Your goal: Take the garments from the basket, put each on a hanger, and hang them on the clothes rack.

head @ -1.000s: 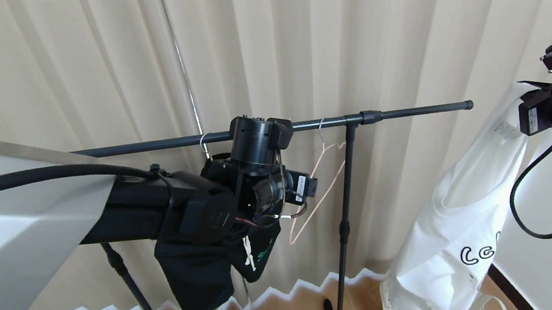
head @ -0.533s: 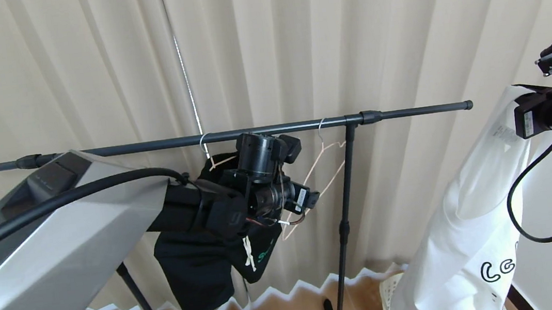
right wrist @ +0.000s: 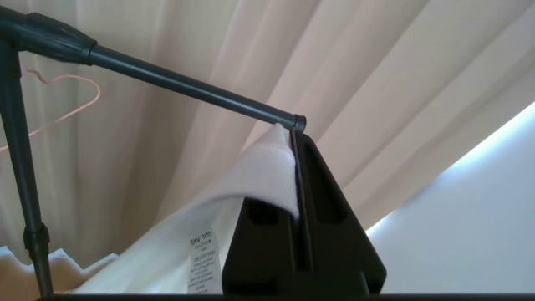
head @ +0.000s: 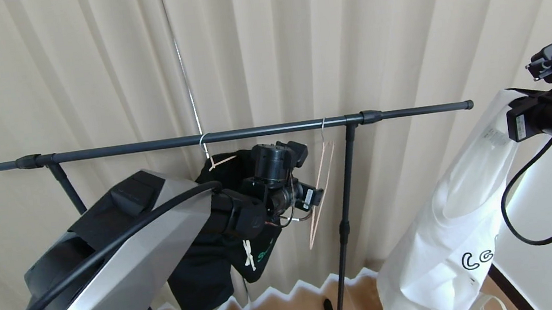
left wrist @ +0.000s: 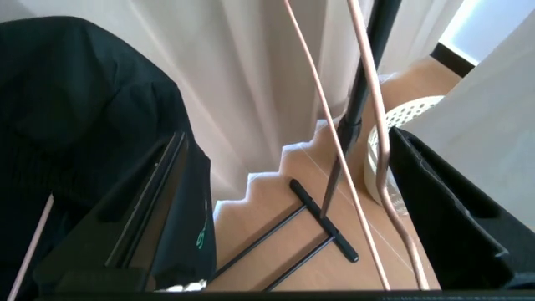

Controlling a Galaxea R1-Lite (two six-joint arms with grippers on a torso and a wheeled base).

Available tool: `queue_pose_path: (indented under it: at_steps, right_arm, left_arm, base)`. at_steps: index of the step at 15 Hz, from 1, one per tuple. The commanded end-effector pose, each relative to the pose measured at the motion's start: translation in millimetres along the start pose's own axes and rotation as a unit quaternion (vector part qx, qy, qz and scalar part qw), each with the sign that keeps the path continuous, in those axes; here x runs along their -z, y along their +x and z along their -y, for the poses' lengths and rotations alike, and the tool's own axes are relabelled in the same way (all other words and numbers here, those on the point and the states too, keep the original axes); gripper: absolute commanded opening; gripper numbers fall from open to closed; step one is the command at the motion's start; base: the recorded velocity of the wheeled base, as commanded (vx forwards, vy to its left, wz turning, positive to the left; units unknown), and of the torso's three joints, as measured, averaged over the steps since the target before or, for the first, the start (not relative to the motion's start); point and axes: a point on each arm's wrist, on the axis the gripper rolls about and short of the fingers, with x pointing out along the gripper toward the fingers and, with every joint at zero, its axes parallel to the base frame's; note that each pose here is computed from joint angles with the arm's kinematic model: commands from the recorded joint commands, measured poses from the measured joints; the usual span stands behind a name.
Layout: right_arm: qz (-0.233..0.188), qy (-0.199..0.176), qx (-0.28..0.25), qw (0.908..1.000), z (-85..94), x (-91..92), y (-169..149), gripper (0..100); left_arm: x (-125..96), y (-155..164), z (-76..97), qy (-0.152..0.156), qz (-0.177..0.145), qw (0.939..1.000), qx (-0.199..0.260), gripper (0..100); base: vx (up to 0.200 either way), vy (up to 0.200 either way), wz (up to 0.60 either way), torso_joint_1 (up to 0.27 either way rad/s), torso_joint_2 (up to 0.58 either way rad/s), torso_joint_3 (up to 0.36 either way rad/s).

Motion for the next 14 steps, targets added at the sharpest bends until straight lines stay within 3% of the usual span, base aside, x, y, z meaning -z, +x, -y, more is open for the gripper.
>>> queue_pose_path:
  at_steps: [1, 8, 14]
  right_arm:
    - [-0.001, 0.000, -0.002, 1.0000, -0.9, 0.9, 1.0, 0]
    - [-0.001, 0.000, -0.002, 1.0000, -0.8, 0.5, 1.1, 0]
    - [0.001, 0.000, -0.001, 1.0000, -0.4, -0.4, 0.9, 0]
  left_arm:
    - [6.0, 9.9, 1.4, 0.000, -0.004, 1.0000, -0.002, 100]
    - [9.8, 12.9, -0.5, 0.001, -0.013, 0.9996, -0.026, 100]
    - [-1.8, 17.6, -1.6, 0.002, -0.002, 0.9997, -0.026, 100]
  base:
    - [0.000, 0.000, 0.00, 0.000, 0.00, 0.000]
    - [0.000, 0.000, 0.00, 0.000, 0.00, 0.000]
    - [0.000, 0.000, 0.00, 0.000, 0.00, 0.000]
